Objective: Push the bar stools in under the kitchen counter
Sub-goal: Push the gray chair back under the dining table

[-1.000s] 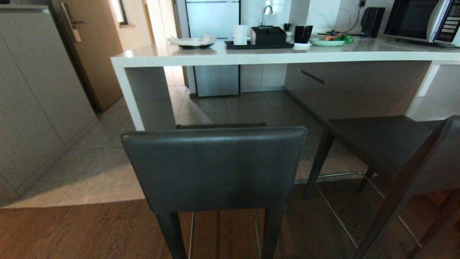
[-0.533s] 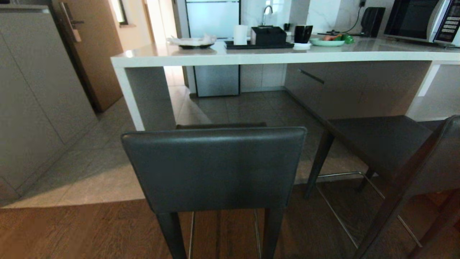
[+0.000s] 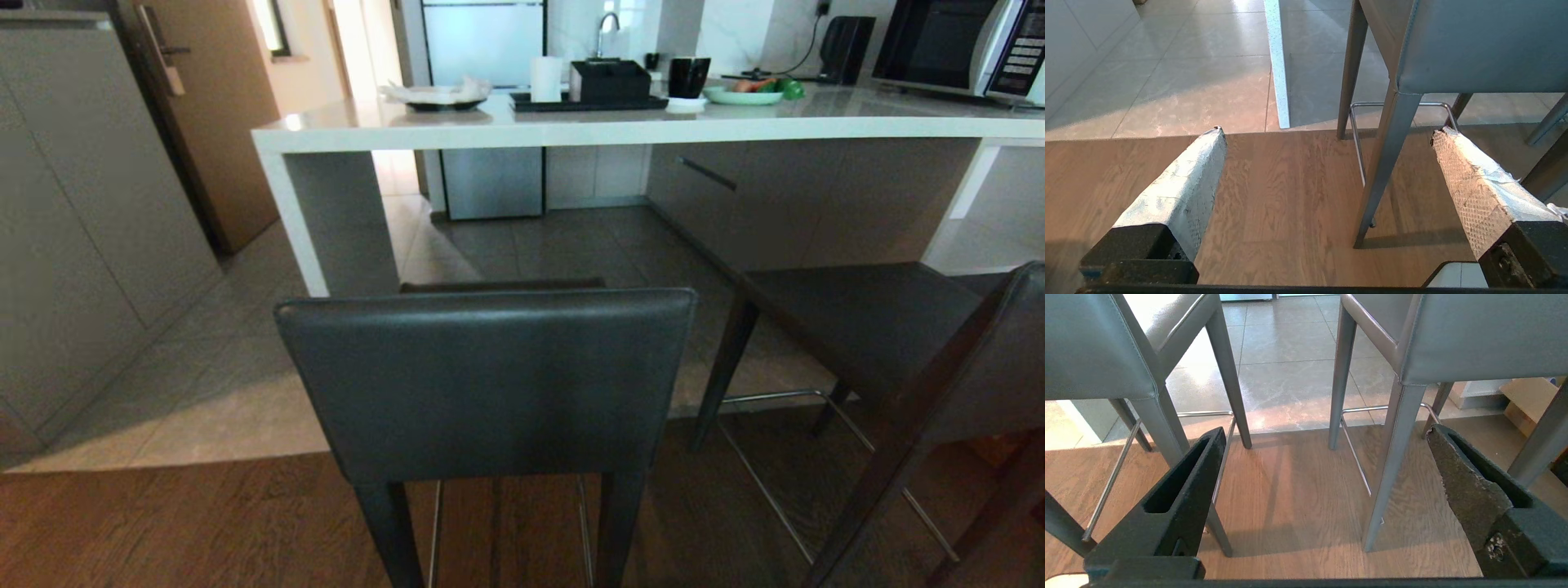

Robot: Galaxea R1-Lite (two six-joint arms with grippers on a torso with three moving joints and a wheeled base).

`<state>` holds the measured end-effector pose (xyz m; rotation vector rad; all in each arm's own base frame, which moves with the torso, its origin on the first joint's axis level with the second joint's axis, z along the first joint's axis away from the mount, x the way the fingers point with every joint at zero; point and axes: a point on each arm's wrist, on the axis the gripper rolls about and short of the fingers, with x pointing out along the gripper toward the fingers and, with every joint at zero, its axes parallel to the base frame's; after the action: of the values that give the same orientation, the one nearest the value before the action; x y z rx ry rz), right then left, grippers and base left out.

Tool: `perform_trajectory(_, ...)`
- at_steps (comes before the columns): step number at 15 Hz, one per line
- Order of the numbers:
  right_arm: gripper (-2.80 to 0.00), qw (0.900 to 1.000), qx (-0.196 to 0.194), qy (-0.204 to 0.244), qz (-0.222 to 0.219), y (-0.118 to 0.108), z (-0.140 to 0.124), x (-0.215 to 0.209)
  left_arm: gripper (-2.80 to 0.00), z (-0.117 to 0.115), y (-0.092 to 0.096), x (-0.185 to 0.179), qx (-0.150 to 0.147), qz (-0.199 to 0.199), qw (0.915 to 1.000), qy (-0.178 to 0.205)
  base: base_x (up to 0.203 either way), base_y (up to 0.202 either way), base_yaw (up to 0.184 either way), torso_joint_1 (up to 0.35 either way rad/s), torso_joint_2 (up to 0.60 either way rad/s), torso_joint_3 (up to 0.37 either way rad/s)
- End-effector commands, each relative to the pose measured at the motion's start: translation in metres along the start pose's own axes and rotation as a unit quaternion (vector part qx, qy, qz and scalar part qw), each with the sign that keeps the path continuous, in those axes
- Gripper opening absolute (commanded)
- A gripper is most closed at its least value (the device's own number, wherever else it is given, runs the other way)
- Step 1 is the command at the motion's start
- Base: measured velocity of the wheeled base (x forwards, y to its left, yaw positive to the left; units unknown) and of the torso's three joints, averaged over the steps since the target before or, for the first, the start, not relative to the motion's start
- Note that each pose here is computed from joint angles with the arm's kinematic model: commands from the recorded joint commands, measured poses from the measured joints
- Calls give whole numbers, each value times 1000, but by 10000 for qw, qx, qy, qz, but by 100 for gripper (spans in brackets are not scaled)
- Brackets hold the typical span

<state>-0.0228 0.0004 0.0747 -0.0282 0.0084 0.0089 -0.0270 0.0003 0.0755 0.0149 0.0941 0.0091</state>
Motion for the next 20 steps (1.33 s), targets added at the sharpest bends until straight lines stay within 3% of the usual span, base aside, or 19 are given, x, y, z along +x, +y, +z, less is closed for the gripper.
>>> perform_trajectory(1,0,10000,-4,-12,-6,0,0,0,0,0,0,0,-3,5,10000,-1,0,0,0,0,0,0)
perform_trajectory(7,0,10000,11,-11,-37,0,0,0,0,0,0,0,-23,5,10000,-33,0,0,0,0,0,0)
perform_trajectory(8,-280,10000,-8,-11,-18,0,0,0,0,0,0,0,-11,-2,10000,-32,0,0,0,0,0,0)
perform_trajectory(20,-280,10000,-4,-11,-21,0,0,0,0,0,0,0,-34,5,10000,-33,0,0,0,0,0,0)
